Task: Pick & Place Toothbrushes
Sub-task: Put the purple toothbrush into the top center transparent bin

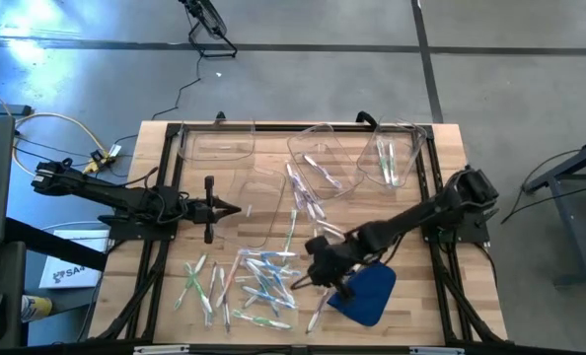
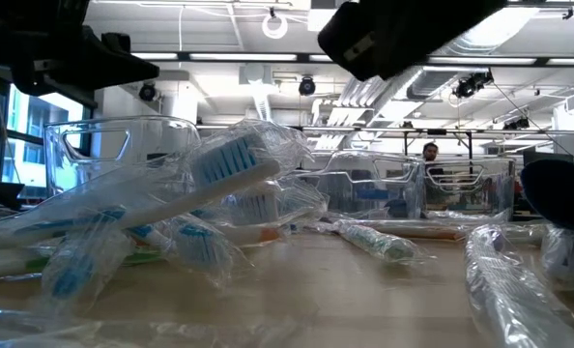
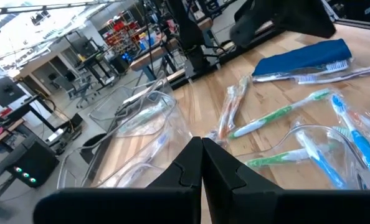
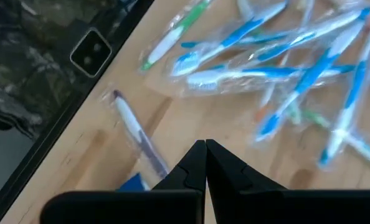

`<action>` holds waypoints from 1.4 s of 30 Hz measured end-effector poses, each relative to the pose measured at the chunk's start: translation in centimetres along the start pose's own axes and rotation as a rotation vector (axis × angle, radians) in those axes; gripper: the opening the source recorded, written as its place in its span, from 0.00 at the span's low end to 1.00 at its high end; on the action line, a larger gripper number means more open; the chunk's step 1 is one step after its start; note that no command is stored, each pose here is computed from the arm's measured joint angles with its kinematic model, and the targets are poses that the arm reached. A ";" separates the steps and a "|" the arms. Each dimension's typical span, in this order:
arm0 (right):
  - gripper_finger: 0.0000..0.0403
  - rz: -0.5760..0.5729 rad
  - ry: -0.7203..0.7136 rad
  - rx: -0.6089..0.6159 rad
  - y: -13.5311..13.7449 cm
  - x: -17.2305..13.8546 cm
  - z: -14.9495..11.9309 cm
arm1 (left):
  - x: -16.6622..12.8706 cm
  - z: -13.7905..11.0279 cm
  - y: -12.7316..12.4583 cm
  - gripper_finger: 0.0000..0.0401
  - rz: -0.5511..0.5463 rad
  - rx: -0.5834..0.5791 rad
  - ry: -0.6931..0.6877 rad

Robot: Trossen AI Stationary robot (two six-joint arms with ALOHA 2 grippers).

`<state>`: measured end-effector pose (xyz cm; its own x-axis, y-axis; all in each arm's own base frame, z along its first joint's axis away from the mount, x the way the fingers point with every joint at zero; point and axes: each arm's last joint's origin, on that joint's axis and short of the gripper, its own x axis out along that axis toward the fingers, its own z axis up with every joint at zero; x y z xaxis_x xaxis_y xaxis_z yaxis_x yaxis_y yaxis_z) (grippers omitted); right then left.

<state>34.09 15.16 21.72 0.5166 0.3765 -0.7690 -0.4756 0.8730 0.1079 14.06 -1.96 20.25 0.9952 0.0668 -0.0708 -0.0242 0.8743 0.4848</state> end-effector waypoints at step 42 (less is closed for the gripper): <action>0.30 0.003 0.147 0.045 3.7 7.5 -3.1 | 0.0 -0.8 -0.5 0.00 -0.051 -0.106 0.083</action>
<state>34.03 20.22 14.36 0.4041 0.3324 -0.8522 -0.4431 0.8862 0.1356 13.95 -1.97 19.29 0.9843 0.0565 -0.1670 0.0121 0.9233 0.3838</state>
